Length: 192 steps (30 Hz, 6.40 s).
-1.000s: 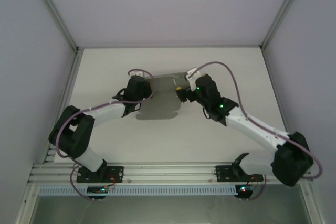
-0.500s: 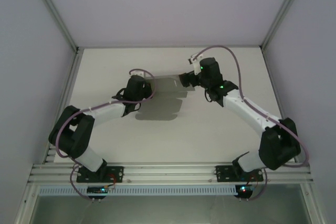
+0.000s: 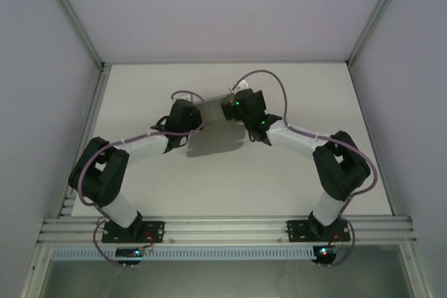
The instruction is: Assemble paper box
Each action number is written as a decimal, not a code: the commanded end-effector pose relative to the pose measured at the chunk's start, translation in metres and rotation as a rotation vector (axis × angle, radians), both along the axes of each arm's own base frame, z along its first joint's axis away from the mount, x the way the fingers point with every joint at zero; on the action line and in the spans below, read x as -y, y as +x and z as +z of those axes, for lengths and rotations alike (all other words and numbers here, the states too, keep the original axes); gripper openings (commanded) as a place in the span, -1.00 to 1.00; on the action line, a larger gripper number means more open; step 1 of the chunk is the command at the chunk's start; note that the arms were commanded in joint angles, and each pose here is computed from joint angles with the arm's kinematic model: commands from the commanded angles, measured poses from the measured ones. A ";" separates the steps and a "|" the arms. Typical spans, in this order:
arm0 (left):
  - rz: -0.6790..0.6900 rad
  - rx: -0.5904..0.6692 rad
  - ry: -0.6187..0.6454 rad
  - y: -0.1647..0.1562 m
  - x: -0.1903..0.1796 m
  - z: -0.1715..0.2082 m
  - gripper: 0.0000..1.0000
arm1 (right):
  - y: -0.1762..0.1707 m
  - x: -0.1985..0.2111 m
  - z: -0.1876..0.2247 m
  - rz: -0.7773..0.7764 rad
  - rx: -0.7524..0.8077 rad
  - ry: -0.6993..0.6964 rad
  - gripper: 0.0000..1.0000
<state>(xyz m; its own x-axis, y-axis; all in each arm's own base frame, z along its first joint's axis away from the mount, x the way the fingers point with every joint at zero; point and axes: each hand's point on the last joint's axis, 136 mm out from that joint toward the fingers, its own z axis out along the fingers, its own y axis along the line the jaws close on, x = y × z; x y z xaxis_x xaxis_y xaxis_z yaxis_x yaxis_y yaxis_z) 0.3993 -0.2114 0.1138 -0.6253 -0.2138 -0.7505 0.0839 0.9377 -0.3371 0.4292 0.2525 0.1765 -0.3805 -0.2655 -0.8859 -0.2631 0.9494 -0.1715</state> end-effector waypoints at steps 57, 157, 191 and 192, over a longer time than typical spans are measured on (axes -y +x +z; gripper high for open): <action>-0.368 0.051 -0.092 -0.007 0.057 0.023 -1.00 | -0.043 0.017 -0.050 0.193 -0.417 -0.054 0.97; -0.226 -0.012 -0.096 0.000 0.050 0.014 -1.00 | -0.033 0.001 -0.001 -0.210 -0.356 -0.357 -0.78; -0.234 0.040 -0.051 0.000 0.038 0.022 -1.00 | -0.069 0.067 0.017 0.293 -0.469 0.334 0.51; -0.232 0.036 -0.050 0.000 0.038 0.021 -1.00 | -0.073 0.060 0.019 0.330 -0.472 0.343 0.47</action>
